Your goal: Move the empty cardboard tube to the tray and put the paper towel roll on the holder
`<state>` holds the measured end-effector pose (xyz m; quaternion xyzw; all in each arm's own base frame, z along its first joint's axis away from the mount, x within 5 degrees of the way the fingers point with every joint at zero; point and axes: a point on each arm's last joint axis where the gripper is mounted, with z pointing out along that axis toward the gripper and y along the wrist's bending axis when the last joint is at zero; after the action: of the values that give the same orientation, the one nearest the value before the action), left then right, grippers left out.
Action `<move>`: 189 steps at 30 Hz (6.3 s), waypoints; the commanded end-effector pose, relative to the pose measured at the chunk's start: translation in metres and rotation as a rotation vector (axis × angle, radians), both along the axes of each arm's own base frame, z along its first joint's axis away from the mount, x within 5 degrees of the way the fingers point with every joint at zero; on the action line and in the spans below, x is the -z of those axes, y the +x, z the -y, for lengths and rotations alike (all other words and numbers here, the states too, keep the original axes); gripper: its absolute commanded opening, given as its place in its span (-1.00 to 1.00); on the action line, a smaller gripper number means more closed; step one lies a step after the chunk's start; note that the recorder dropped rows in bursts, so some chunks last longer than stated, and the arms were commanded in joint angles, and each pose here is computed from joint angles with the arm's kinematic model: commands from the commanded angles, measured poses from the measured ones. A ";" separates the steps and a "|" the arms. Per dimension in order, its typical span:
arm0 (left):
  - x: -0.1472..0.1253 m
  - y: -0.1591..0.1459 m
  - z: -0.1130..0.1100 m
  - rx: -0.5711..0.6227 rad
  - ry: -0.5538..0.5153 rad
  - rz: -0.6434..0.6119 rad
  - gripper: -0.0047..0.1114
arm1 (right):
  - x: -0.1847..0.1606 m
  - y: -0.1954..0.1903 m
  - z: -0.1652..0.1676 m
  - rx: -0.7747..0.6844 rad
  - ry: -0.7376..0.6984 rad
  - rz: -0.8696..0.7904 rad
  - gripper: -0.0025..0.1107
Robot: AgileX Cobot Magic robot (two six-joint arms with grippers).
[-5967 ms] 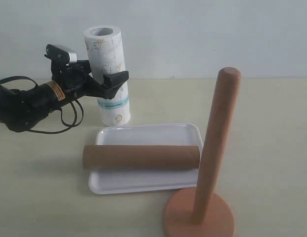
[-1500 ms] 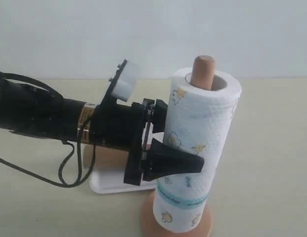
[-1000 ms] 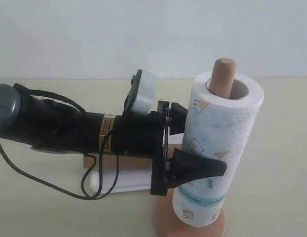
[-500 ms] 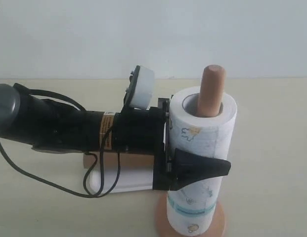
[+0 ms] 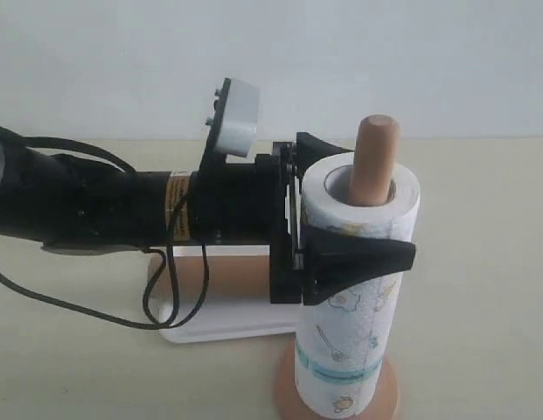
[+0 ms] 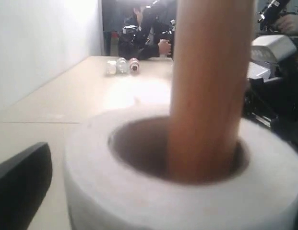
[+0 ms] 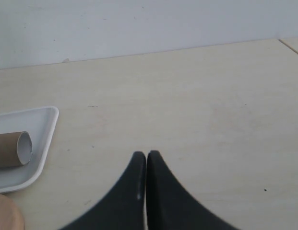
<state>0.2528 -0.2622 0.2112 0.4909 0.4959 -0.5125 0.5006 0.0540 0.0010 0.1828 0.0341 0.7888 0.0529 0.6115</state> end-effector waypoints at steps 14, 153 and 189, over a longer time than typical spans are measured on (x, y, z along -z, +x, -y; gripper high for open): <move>-0.111 -0.028 -0.039 -0.171 0.027 0.082 0.72 | -0.001 0.000 0.000 0.003 -0.003 0.008 -0.96; 0.019 -0.197 -0.267 -1.646 0.074 -0.190 -0.85 | -0.001 0.000 0.000 0.003 -0.003 0.008 -0.96; 0.027 -0.199 -0.267 -1.652 0.147 -0.261 -0.85 | -0.001 0.000 0.000 0.003 -0.003 0.008 -0.96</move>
<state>0.0539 0.0053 0.1853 -0.0610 0.7821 0.0006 0.6201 0.0540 0.0010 0.1828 0.0341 0.7888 0.0529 0.6115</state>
